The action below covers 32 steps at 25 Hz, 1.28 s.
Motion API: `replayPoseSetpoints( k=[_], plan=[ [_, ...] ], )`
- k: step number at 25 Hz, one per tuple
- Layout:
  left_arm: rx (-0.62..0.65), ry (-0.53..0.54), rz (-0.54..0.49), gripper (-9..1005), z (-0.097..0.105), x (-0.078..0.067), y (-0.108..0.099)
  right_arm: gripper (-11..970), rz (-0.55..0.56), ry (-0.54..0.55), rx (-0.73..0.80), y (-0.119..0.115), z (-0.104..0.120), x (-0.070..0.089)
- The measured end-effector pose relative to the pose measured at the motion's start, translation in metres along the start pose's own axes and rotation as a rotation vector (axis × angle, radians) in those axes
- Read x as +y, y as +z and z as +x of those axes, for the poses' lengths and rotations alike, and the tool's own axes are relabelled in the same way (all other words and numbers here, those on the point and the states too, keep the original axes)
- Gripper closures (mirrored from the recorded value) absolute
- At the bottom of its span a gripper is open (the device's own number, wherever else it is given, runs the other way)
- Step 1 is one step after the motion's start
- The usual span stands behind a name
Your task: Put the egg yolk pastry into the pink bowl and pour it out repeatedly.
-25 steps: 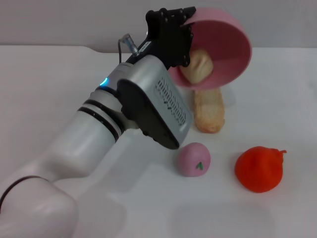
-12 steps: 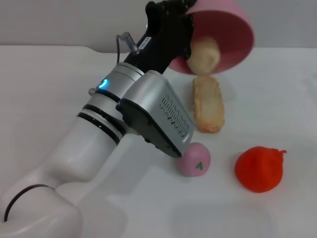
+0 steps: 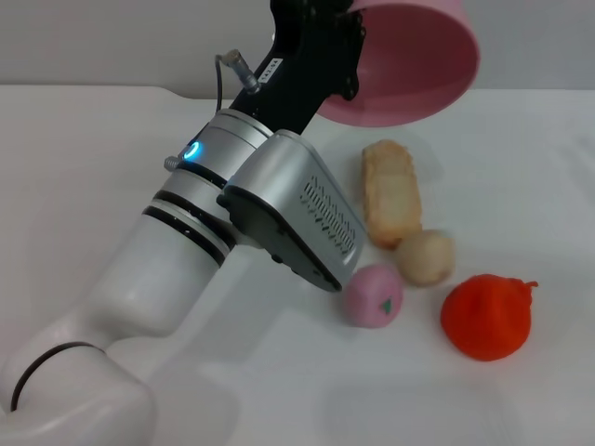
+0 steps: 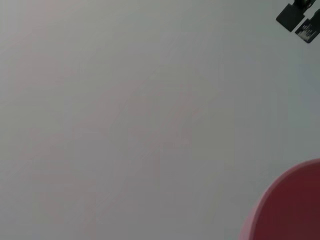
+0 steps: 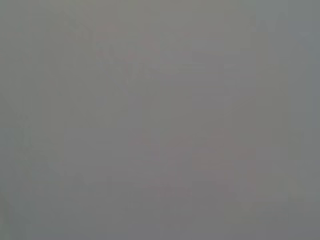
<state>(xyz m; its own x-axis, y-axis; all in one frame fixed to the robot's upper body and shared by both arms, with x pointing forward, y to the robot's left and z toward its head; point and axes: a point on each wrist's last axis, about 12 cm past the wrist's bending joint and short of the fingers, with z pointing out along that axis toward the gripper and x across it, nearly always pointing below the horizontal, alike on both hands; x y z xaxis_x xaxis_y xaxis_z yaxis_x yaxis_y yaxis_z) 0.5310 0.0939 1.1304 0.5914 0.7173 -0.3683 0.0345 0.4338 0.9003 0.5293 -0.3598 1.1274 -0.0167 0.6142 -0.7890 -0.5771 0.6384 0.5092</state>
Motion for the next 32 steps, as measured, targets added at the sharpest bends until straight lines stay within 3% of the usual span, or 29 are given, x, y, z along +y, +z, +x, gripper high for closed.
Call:
replayPoseSetpoints(
  k=[7,12,17,20,21,25,26,27,32],
  plan=[
    [0.033,-0.069,0.019,953,0.005,0.003,0.005,405,-0.018,0.012,0.008,0.006,0.004,0.002],
    [0.147,-0.27,0.141,952,0.021,0.015,0.026,405,-0.055,0.002,0.037,0.012,0.007,0.006],
    [0.251,-0.528,0.3,952,0.043,0.036,0.049,405,-0.138,-0.069,0.074,0.018,0.012,0.016],
    [0.303,-0.705,0.399,952,0.06,0.052,0.063,405,-0.249,-0.14,0.083,0.02,0.013,0.029],
    [0.362,-0.824,0.487,952,0.075,0.06,0.073,405,-0.288,-0.16,0.082,0.02,0.012,0.033],
    [0.416,-0.895,0.541,953,0.086,0.065,0.081,405,-0.484,-0.252,0.084,0.022,0.007,0.056],
    [0.459,-0.926,0.573,953,0.092,0.068,0.086,405,-0.593,-0.309,0.121,0.027,0.001,0.069],
    [0.5,-0.945,0.595,953,0.096,0.07,0.088,405,-0.593,-0.309,0.121,0.027,0.001,0.069],
    [0.646,-0.949,0.642,952,0.101,0.078,0.093,405,-0.769,-0.429,0.387,0.047,-0.016,0.102]
  ],
)
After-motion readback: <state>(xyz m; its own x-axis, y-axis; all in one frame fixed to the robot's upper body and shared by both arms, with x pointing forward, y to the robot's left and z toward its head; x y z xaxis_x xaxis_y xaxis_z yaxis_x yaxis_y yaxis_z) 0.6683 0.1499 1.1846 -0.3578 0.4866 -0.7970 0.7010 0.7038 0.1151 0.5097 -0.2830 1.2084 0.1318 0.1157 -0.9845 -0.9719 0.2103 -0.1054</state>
